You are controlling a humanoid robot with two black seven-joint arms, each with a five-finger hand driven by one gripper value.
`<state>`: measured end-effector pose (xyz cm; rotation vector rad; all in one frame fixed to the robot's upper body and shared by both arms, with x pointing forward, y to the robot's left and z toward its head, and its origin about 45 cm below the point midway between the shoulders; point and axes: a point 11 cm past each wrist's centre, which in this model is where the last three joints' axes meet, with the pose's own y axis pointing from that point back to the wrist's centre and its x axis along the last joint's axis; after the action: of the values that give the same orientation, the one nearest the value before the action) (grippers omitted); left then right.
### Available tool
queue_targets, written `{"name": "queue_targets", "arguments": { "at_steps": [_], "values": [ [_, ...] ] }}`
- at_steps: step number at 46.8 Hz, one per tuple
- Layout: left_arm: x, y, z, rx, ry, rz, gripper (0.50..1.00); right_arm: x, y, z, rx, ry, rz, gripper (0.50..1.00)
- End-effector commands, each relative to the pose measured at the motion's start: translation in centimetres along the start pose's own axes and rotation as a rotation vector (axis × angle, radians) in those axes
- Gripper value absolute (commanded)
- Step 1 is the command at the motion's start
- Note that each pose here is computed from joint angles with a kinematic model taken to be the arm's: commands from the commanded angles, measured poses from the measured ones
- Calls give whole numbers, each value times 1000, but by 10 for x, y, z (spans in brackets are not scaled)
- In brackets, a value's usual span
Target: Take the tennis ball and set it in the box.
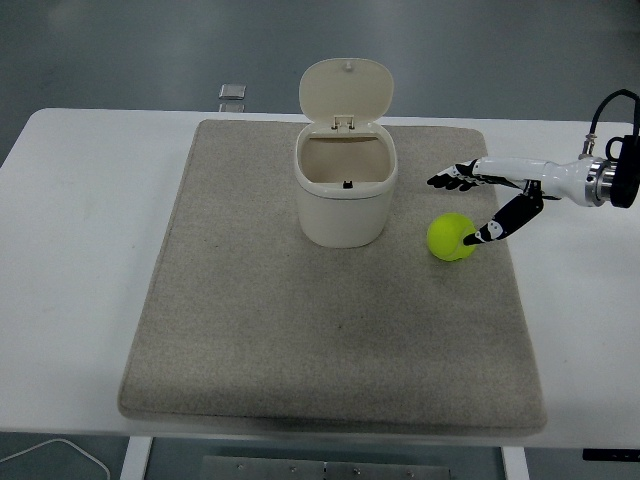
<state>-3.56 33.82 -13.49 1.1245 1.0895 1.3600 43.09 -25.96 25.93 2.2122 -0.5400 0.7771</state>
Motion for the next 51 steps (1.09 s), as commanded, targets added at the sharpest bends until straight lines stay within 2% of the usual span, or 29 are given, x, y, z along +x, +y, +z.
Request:
{"name": "queue_targets", "arguments": {
  "at_steps": [1,8,16,28,42,48,51],
  "values": [
    [0,0,0,0,0,0,992,-2,1,1,3,12,6,926],
    [0,0,0,0,0,2,990,-11,-1,7,-12,49,4,926],
    [0,0,0,0,0,0,992,-19,-5,8,1,51,9,926],
    [0,0,0,0,0,0,992,-26,-7,14,-11,59,17,924],
    [0,0,0,0,0,0,992,-36,-16,13,-3,68,21,915],
    [0,0,0,0,0,0,992,-36,-16,12,-2,71,23,899],
    [0,0,0,0,0,0,992,-36,-16,12,-1,72,24,862]
  ]
}}
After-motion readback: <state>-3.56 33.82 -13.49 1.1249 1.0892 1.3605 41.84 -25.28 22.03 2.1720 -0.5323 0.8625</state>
